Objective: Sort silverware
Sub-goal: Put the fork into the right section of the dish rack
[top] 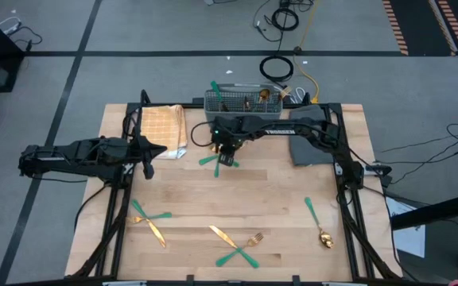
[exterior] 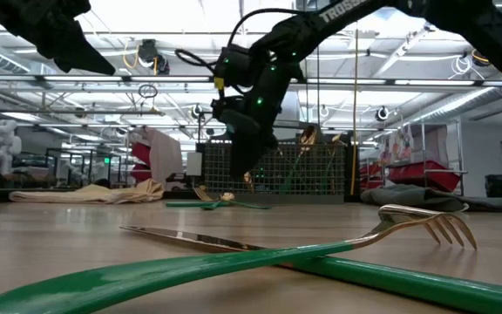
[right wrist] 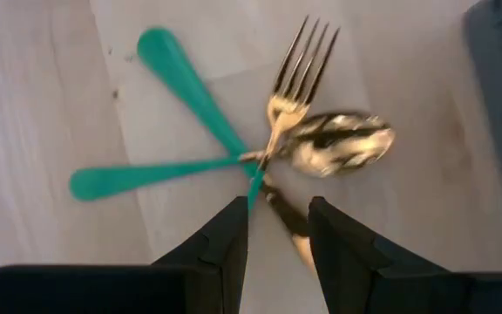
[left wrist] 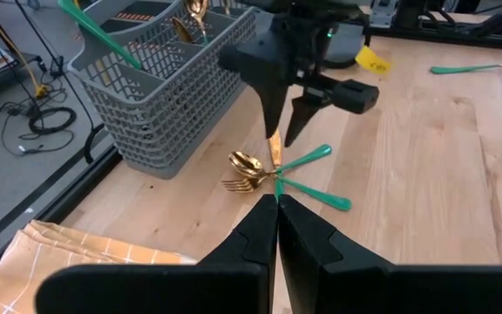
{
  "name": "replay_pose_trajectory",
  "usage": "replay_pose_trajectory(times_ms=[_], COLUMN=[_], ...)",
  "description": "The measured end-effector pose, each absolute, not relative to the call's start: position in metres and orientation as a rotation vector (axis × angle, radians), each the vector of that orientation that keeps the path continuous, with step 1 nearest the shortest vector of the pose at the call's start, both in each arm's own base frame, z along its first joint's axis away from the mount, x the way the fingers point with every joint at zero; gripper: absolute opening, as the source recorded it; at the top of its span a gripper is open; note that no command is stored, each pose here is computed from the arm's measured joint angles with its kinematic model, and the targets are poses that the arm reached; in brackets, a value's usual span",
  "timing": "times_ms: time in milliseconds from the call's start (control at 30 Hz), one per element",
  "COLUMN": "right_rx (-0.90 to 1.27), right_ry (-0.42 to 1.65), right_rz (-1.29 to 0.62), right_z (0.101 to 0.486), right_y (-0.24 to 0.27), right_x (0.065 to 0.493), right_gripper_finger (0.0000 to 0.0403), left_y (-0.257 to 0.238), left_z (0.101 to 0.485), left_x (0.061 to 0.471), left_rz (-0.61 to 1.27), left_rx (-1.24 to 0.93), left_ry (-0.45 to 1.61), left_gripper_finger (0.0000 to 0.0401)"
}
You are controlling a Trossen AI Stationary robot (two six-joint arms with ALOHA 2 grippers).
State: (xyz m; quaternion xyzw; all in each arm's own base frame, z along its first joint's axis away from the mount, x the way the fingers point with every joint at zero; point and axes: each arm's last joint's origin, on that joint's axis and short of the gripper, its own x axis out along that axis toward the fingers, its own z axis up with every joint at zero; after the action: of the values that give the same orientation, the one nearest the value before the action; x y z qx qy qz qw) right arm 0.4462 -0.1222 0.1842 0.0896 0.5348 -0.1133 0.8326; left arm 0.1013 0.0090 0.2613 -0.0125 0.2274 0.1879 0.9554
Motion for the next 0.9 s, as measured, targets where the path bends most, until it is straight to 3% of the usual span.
replay_pose_trajectory(times_ms=[900], right_rx=[0.295], right_ry=[1.215], right_rz=[-0.225], right_z=[0.174], right_y=[-0.131], right_x=[0.461], right_gripper_finger=[0.0112], left_y=[0.009], left_z=[0.261], left_x=[0.101], left_rz=[0.381], left_rx=[-0.023], left_ry=[0.462], left_gripper_finger=[0.0021])
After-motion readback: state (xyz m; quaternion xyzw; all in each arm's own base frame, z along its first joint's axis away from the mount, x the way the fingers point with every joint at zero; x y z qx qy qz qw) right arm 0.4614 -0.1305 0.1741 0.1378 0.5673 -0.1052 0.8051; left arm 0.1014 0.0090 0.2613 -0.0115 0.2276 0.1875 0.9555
